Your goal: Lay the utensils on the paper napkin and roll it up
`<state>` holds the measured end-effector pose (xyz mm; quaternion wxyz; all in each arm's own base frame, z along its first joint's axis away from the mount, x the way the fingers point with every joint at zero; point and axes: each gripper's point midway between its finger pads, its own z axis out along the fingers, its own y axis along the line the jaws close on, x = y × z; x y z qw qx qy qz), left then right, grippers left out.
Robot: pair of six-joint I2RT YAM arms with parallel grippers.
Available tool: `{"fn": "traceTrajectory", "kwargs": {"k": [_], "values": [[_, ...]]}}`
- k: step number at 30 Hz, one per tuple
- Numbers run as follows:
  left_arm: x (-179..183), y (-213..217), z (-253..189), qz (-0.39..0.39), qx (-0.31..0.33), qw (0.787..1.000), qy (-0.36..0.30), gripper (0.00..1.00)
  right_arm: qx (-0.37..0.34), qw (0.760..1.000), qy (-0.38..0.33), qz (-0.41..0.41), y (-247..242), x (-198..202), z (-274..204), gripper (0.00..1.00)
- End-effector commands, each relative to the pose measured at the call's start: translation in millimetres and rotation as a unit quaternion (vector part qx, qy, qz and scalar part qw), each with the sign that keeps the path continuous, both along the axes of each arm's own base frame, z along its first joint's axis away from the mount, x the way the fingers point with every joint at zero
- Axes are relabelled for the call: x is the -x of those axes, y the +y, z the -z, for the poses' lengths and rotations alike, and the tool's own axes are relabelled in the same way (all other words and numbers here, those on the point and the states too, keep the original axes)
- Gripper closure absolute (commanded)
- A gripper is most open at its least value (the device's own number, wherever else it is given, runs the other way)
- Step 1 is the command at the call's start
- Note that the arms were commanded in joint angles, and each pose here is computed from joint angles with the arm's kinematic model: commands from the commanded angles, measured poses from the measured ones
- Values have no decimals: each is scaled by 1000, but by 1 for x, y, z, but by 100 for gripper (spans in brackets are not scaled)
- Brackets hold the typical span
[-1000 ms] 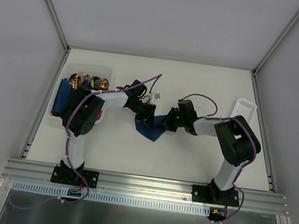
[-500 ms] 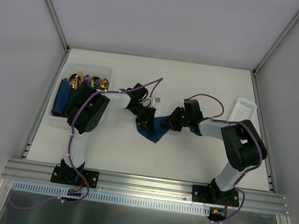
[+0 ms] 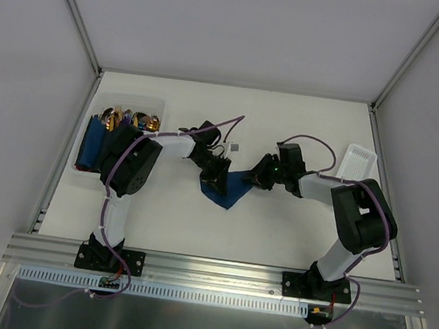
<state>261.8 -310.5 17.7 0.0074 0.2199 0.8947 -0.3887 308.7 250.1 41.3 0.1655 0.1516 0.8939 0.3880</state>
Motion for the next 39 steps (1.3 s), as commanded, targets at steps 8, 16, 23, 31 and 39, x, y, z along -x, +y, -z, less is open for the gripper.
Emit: {"fn": "traceTrajectory", "kwargs": {"k": [8, 16, 23, 31, 39], "values": [[-12, 25, 27, 23, -81, 995, -49, 80, -2, 1000, 23, -8, 4, 2, 26, 82], [-17, 24, 2, 21, -61, 995, -73, 72, 30, 998, 47, 1, -7, 9, 50, 87], [-59, 51, -61, -55, -44, 987, -146, 50, 53, 997, 51, -1, -12, 12, 55, 89], [-84, 74, -46, -83, -99, 977, -170, 40, 62, 997, 47, -6, -14, 11, 56, 90], [-101, 74, -11, -98, -134, 976, -144, 41, 75, 996, 49, -10, -18, 15, 57, 91]]}}
